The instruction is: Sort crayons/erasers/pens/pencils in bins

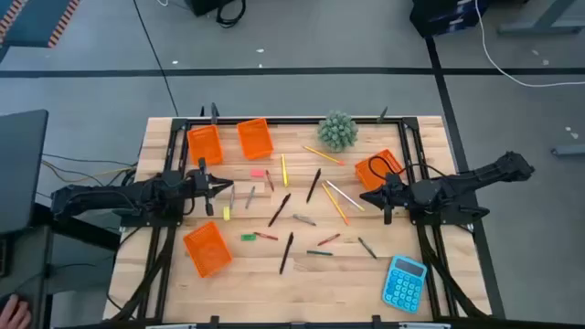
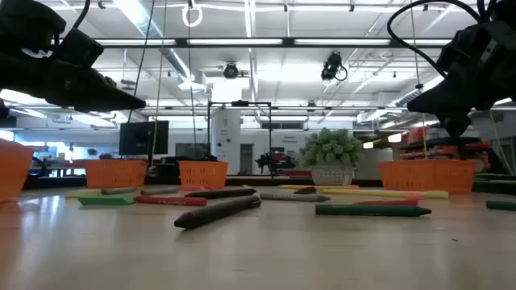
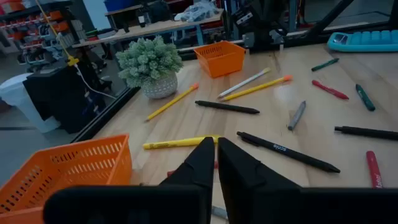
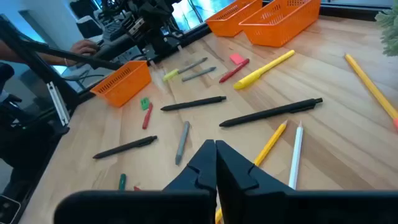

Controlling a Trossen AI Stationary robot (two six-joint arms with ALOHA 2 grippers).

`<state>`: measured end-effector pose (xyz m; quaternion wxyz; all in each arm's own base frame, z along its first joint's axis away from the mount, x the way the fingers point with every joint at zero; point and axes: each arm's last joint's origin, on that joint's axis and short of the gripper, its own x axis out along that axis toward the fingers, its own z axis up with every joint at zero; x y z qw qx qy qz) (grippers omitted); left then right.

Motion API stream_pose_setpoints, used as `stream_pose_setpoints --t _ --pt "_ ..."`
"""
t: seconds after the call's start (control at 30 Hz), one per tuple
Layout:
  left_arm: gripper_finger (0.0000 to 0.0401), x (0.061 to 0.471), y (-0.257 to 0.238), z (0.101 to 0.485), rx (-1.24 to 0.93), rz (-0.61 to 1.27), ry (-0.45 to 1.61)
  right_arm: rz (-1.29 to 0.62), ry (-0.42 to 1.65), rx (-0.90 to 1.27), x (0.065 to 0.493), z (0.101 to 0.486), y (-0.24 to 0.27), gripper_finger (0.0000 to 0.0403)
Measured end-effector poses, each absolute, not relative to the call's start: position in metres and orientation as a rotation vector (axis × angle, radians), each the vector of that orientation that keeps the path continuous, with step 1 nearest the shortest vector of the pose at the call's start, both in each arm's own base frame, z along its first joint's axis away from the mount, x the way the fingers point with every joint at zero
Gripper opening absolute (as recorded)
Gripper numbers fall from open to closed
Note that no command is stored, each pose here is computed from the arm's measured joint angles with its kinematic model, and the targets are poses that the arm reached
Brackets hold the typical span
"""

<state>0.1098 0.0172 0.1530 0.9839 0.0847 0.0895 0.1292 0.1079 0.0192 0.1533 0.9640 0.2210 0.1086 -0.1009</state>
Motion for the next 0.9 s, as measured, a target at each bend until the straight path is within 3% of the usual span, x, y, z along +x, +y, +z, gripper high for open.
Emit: stream_pose_setpoints --t 0.9 --pt "0.0033 0.1098 0.0172 0.1530 0.170 0.260 0.180 -0.204 0.220 0.448 0.1079 0.1533 0.0192 0.0008"
